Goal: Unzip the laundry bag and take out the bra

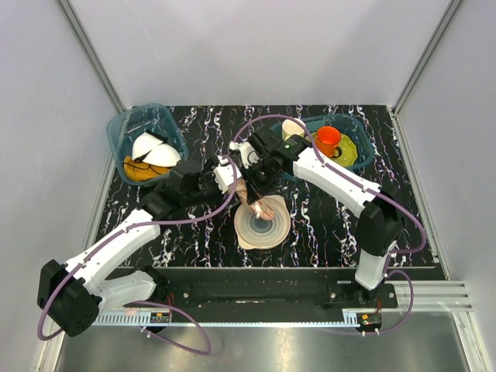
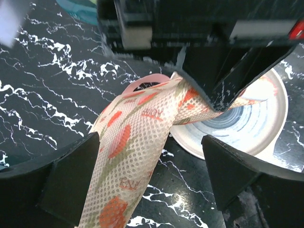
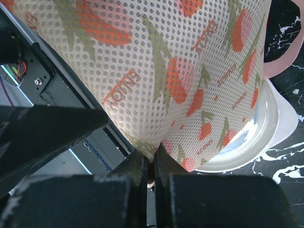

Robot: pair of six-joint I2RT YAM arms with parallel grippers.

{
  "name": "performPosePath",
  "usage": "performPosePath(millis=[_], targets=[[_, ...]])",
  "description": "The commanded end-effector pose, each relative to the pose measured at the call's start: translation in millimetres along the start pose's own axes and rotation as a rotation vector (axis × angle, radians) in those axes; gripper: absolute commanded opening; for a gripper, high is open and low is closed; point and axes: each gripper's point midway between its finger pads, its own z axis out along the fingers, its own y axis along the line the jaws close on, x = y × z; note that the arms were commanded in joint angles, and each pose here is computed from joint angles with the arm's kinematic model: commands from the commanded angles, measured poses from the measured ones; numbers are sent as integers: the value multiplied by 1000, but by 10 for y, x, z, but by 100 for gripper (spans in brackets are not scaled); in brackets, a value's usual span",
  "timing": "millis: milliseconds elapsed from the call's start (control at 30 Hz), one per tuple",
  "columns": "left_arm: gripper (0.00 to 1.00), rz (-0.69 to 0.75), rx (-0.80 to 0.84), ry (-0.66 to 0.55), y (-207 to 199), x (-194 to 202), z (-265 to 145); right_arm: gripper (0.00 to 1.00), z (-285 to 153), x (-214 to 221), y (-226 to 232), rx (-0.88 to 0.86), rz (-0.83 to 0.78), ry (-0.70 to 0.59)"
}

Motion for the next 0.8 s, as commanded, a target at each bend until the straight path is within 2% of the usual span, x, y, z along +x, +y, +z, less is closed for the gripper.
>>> performPosePath(millis=[0,67,133,167,200,233,267,300,333,467,567,633,700,733,767], targets=[[94,67,-56,-66,124,-97,66,0,-164,-115,111,-64,-24,-55],[82,72,-56,-60,133,-88,86,0,-211,-116,165,-89,-28,-65],[63,68,-53,-36,147,-48,132,0,-250,-127,196,-105,-32,-77],[23,69,-63,-19,168,-13,145,0,-276,-147,190,-107,-29,-89],[6,71,-59,-3,173,20,163,19,-288,-141,181,-105,-21,-91],[0,73,-61,3,187,8,160,51,-337,-159,149,-83,-17,-108],[0,63,-61,14,187,30,147,78,-376,-209,98,-55,-9,-138],[0,55,-58,12,179,28,139,99,-366,-190,19,-13,7,-151],[0,47,-65,3,182,4,112,100,-505,-248,-81,65,5,-212],[0,-41,-96,2,241,-4,41,100,-877,-461,-256,158,42,-431],[0,-92,-66,5,255,-18,12,100,-1135,-450,-440,236,118,-556],[0,-105,-64,-1,267,-32,2,100,-1261,-360,-622,293,196,-599],[0,-113,-62,-12,272,-65,-5,97,-1299,-278,-647,278,284,-623],[0,-118,-66,-10,283,-56,-5,95,-1294,-247,-618,252,310,-626],[0,-126,-62,-9,282,-52,3,88,-1288,-260,-569,216,369,-648]])
